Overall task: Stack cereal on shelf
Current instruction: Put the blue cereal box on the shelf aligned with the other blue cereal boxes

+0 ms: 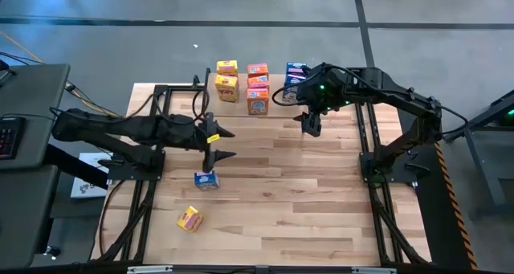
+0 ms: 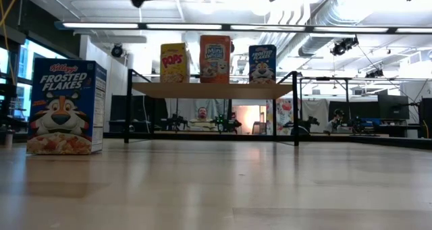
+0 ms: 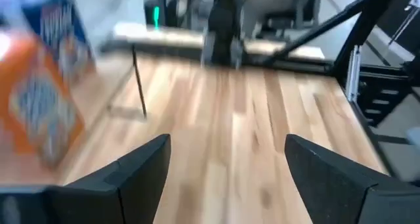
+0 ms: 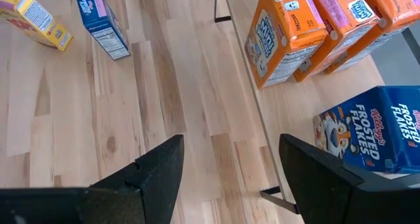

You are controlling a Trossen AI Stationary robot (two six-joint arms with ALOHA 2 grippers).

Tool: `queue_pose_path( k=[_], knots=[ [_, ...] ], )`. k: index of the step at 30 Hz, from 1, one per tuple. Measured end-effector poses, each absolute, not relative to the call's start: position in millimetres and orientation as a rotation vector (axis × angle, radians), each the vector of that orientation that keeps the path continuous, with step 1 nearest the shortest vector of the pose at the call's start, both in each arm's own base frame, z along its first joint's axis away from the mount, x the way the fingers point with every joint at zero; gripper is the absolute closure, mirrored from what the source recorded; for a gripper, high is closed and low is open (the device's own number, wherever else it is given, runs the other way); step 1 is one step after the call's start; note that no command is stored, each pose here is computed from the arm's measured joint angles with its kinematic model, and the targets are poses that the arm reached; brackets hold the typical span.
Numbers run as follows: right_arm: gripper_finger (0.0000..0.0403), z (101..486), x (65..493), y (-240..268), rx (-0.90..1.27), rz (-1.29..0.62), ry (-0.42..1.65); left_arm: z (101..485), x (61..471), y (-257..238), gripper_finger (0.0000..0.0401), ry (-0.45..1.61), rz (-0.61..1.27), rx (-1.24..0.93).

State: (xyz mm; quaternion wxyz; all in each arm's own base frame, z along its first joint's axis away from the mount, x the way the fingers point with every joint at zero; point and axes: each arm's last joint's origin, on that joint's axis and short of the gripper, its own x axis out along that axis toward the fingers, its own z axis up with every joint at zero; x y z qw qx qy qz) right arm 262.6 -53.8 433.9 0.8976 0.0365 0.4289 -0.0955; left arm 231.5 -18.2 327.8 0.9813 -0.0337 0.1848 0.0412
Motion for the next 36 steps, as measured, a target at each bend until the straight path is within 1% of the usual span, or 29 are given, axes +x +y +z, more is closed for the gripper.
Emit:
queue_pose_path(
  k=[2, 6, 9, 12, 16, 23, 26, 31, 36],
  knots=[
    [0.0159, 434, 263, -54, 0.076, -0.198, 0.888, 335, 226, -20, 0.011, 0.435, 0.09, -0.131],
    [0.0159, 434, 263, -54, 0.075, -0.198, 0.885, 341, 215, -30, 0.011, 0.57, 0.054, -0.159],
    [0.0159, 434, 263, -54, 0.075, -0.198, 0.885, 339, 211, -38, 0.011, 0.622, 0.056, -0.244],
    [0.0159, 434, 263, -54, 0.081, -0.201, 0.884, 334, 206, -46, 0.011, 0.683, 0.052, -0.278],
    [0.0159, 434, 263, -54, 0.082, -0.201, 0.884, 326, 204, -56, 0.011, 0.763, 0.029, -0.259],
    [0.0159, 434, 263, -54, 0.086, -0.203, 0.883, 319, 203, -73, 0.011, 0.82, -0.045, -0.185],
    [0.0159, 434, 263, -54, 0.108, -0.214, 0.881, 314, 200, -74, 0.011, 0.878, 0.005, -0.216],
    [0.0159, 434, 263, -54, 0.127, -0.223, 0.879, 302, 193, -68, 0.011, 0.995, 0.184, -0.214],
    [0.0159, 434, 263, -54, 0.127, -0.223, 0.879, 295, 198, -70, 0.011, 1.04, 0.21, -0.2]
  ],
)
